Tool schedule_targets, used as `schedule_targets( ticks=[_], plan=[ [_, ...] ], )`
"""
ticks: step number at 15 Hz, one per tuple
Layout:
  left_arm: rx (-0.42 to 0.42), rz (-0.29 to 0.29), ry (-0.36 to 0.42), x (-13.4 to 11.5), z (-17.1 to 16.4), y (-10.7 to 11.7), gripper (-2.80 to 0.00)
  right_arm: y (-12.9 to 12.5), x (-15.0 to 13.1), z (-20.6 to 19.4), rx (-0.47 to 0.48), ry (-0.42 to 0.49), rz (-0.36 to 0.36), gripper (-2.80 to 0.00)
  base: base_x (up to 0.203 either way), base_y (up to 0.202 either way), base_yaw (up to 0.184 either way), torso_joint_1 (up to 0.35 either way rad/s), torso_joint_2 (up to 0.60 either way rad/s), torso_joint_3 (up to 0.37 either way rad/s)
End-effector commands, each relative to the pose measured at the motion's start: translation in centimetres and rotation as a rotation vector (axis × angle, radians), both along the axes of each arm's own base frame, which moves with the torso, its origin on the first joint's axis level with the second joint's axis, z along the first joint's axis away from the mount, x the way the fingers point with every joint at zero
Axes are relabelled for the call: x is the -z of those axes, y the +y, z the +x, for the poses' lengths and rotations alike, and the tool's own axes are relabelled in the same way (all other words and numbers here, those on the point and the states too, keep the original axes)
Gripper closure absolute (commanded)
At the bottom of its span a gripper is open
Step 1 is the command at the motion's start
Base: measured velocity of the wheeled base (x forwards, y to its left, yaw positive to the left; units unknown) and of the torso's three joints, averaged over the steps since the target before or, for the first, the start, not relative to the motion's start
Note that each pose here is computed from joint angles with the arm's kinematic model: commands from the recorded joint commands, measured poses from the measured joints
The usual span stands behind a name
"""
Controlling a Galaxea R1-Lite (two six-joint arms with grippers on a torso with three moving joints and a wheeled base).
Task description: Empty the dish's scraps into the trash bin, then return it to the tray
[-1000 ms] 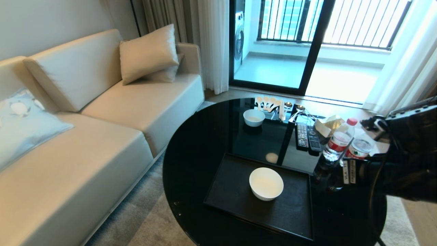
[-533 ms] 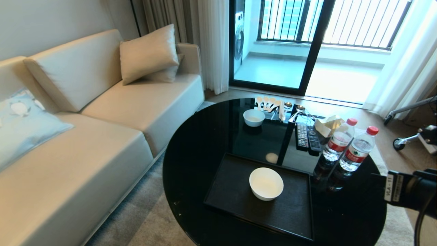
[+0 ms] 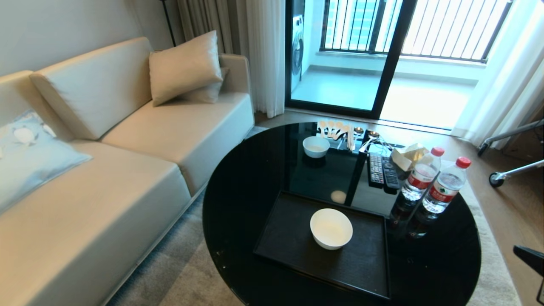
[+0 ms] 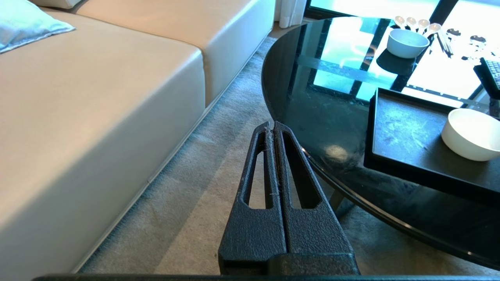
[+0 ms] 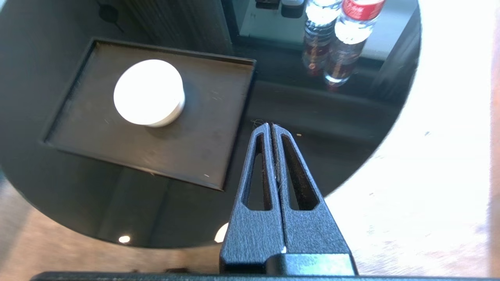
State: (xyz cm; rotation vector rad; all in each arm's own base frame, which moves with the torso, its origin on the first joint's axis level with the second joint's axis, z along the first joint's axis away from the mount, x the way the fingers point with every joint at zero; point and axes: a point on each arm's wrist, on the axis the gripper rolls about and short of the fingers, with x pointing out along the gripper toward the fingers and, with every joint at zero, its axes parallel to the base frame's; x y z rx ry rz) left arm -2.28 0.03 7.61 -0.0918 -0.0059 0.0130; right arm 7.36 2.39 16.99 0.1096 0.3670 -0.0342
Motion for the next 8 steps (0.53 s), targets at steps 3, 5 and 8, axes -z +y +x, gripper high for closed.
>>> schedule_targets(
  ticks=[3, 5, 8],
  plan=[
    [-0.001, -0.002, -0.001, 0.0, 0.0, 0.0, 0.0, -1.5, 2.8, -3.2, -0.036, -0.061, -0.112, 0.0, 0.0, 0.0, 0.0, 0.0, 0.0, 0.0],
    [-0.001, -0.002, -0.001, 0.0, 0.0, 0.0, 0.0, -1.9, 4.3, -3.2, 0.036, -0.091, -0.142, 0.0, 0.0, 0.0, 0.0, 0.0, 0.0, 0.0],
    [-0.001, 0.0, -0.001, 0.0, 0.0, 0.0, 0.0, -2.3, 5.8, -4.2, 0.002, -0.184, -0.131, 0.0, 0.0, 0.0, 0.0, 0.0, 0.0, 0.0]
  ],
)
